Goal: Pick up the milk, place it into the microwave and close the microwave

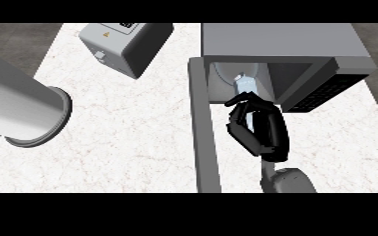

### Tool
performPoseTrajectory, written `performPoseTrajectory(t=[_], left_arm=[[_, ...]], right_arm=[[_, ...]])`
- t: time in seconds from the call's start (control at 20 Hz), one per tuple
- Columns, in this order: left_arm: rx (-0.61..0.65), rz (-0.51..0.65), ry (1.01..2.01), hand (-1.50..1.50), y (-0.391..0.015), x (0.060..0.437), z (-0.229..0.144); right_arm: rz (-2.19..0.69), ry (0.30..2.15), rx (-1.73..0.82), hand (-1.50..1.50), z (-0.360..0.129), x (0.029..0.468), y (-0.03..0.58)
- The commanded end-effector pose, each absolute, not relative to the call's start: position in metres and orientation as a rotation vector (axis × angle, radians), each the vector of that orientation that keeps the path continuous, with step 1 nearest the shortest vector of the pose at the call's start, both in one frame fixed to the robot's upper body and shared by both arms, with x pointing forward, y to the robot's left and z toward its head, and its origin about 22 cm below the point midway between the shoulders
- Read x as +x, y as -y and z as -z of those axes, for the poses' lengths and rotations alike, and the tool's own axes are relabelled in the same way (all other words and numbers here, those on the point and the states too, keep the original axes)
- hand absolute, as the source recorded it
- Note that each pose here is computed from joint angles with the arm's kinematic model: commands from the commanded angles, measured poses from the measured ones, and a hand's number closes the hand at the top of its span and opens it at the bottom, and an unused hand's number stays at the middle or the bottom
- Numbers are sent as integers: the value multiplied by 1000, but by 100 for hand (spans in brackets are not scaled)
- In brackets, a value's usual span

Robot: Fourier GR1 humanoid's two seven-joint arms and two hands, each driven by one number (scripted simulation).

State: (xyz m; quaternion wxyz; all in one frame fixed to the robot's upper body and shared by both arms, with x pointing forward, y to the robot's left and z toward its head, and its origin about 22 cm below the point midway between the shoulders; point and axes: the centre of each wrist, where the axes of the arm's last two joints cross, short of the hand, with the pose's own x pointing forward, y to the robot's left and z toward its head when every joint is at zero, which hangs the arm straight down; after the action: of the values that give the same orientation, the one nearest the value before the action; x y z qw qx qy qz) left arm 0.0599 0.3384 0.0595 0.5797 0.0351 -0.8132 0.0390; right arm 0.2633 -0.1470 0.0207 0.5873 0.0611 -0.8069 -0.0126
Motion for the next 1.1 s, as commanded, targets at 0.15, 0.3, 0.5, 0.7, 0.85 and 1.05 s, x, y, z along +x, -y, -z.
performPoseTrajectory(t=[0.15, 0.3, 0.5, 0.7, 0.85, 1.05], left_arm=[[75, -95, 1910, -150, -356, 64, -70], [66, -77, 1897, -150, -345, 69, -66], [79, -76, 1880, -150, -342, 65, -62], [67, -66, 1889, -150, -371, 65, -54], [62, -68, 1887, -150, -355, 80, -52], [46, -85, 1875, -150, -379, 80, -43]], right_arm=[[45, 1837, -72, 150, -26, 318, 134], [51, 1778, -99, 150, 6, 329, 142], [67, 1766, -116, 150, 13, 350, 155], [77, 1780, -120, 150, 19, 377, 149], [20, 1809, -122, 150, 22, 389, 164], [0, 1877, -186, 150, 26, 395, 174]])
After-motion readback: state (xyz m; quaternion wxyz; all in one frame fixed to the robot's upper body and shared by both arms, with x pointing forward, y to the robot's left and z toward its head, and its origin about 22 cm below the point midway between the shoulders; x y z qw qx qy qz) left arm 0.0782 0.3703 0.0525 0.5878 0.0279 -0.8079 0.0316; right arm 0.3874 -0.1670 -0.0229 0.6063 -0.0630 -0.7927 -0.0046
